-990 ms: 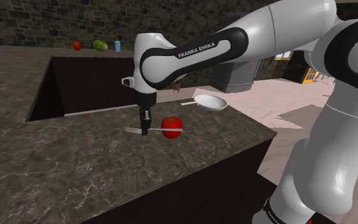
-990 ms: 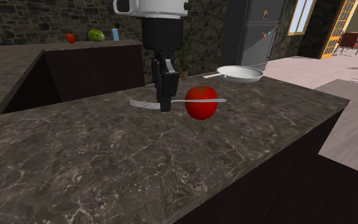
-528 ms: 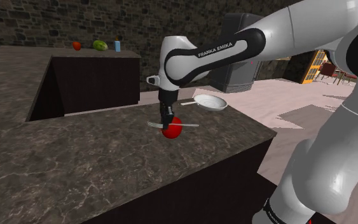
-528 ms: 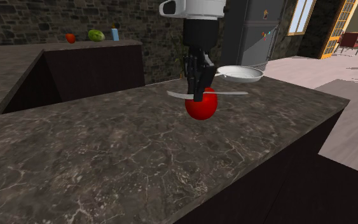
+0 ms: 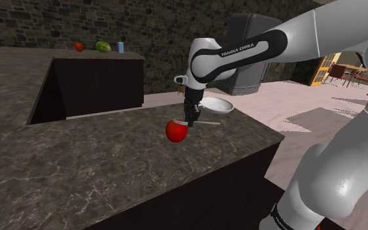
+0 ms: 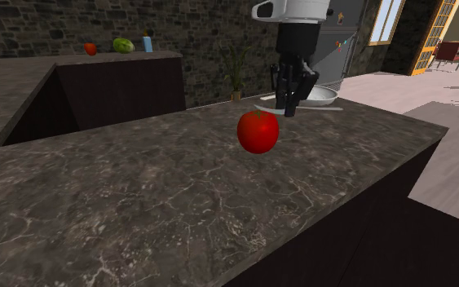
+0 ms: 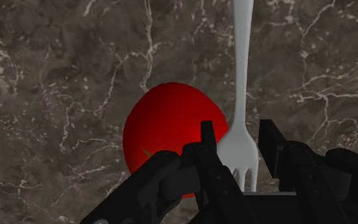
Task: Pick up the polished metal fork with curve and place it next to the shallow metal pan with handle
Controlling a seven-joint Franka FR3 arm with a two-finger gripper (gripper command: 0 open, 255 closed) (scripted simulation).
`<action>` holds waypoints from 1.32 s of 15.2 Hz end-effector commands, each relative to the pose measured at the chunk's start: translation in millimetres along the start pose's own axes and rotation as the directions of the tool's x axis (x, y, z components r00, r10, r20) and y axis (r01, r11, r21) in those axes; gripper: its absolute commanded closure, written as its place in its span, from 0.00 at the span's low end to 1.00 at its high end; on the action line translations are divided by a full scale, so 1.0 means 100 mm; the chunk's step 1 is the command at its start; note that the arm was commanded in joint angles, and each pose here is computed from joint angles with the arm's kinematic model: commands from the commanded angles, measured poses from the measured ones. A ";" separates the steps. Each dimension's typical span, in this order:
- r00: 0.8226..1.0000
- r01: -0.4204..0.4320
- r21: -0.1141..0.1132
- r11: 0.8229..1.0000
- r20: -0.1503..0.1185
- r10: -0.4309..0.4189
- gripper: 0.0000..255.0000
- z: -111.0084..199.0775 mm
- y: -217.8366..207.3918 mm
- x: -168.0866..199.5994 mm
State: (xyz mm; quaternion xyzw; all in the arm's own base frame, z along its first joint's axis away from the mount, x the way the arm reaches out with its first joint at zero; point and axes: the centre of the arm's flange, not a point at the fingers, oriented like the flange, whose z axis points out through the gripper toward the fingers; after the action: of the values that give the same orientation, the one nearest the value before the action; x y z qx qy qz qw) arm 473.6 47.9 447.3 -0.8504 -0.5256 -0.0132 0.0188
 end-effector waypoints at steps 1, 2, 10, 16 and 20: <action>1.000 0.001 0.000 1.000 -0.001 -0.001 1.00 0.02 0.09 -0.29; 1.000 0.001 0.000 1.000 -0.001 -0.001 1.00 0.01 0.13 -0.42; 1.000 0.001 0.000 1.000 -0.001 -0.001 1.00 -0.04 0.44 -1.42; 1.000 0.001 0.000 1.000 -0.001 -0.001 1.00 0.04 0.59 -1.92; 1.000 0.001 0.000 1.000 -0.001 -0.001 1.00 0.25 0.59 -1.92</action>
State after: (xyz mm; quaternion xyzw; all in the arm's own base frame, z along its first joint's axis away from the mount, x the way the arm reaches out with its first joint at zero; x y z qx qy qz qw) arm 439.9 -149.2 417.7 -0.8501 -0.5260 -0.0134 0.0191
